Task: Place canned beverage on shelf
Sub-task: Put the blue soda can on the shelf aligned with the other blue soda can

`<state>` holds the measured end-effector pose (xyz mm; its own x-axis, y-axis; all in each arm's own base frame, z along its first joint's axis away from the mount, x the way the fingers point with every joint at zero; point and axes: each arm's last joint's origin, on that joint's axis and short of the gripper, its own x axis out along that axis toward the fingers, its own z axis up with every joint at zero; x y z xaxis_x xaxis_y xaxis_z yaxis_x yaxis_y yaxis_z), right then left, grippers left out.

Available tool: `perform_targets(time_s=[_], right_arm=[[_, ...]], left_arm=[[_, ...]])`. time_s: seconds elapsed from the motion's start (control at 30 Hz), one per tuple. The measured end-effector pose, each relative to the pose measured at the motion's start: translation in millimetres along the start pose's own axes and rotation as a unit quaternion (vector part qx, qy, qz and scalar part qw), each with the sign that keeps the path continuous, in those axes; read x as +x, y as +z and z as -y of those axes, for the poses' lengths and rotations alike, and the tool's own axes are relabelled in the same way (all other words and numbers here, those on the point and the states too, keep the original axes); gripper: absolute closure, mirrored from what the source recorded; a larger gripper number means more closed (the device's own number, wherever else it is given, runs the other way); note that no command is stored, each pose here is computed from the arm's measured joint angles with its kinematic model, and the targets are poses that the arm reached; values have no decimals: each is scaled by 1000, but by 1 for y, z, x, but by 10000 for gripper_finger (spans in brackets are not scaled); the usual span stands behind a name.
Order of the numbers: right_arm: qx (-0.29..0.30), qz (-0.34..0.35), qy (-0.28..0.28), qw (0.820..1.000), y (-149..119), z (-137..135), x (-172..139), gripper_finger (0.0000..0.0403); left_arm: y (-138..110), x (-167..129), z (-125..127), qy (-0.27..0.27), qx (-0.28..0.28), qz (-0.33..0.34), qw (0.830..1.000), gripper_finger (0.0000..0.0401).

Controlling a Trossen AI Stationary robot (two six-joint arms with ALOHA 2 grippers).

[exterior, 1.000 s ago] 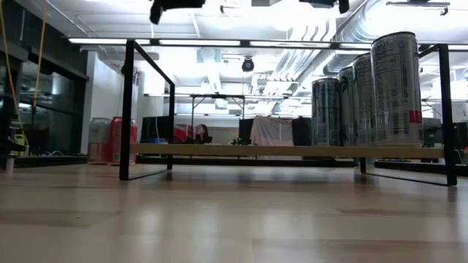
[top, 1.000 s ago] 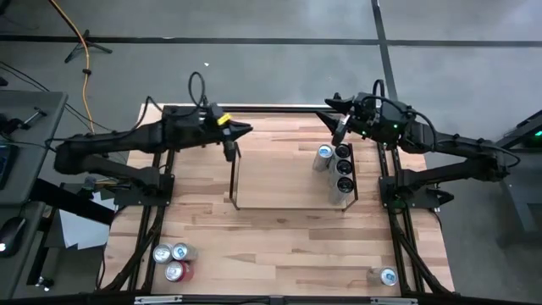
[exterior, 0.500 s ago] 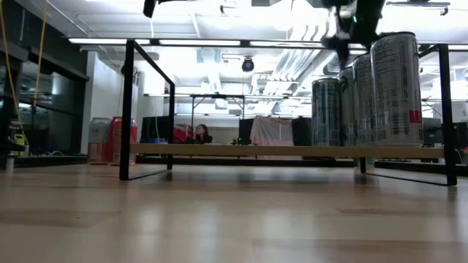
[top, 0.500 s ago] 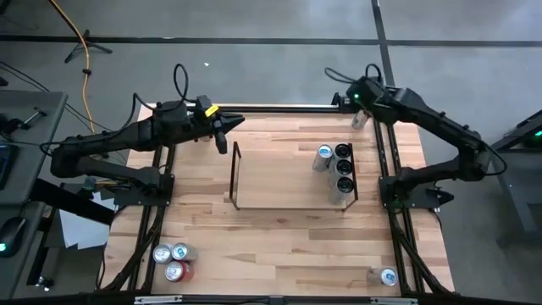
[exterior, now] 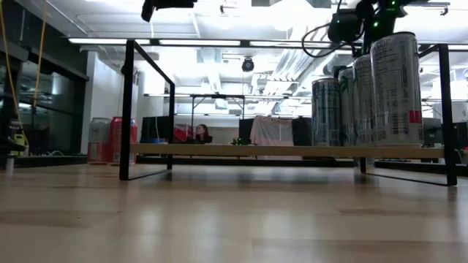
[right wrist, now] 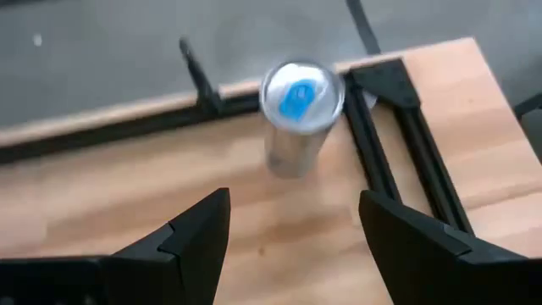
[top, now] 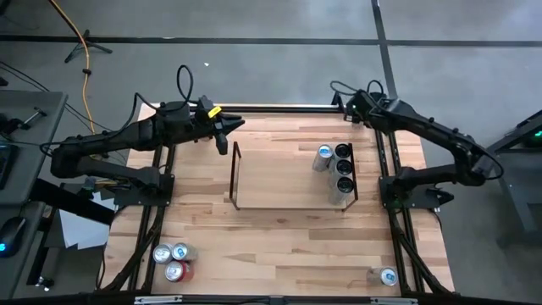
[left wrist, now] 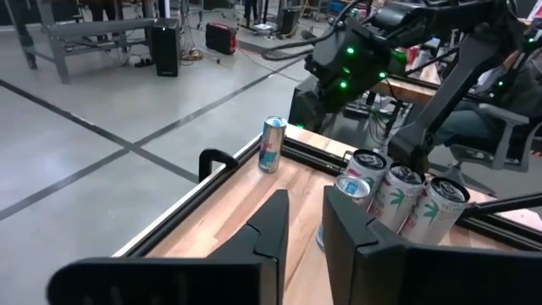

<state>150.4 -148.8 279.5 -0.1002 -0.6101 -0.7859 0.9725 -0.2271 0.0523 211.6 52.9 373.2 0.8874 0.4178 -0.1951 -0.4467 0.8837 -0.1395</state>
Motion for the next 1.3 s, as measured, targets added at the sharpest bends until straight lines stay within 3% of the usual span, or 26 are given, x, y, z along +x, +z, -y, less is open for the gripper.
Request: perform_targets(time_s=[0.23,0.47,0.7,0.93,1.3], right_arm=[[124,33,12,992,0,-2,19,153],[184,56,-3,981,-9,3,36,153],[202,53,-31,977,-7,4,54,153],[199,57,-23,978,5,-12,58,153],[190,34,-38,981,11,-17,68,153]], left_arm=[[0,0,0,0,3,0,1000,333],[0,0,0,0,3,1,1000,307],[0,0,0,0,3,1,1000,281],[1,-1,0,0,2,5,1000,259],[1,-1,-1,6,3,4,1000,253]])
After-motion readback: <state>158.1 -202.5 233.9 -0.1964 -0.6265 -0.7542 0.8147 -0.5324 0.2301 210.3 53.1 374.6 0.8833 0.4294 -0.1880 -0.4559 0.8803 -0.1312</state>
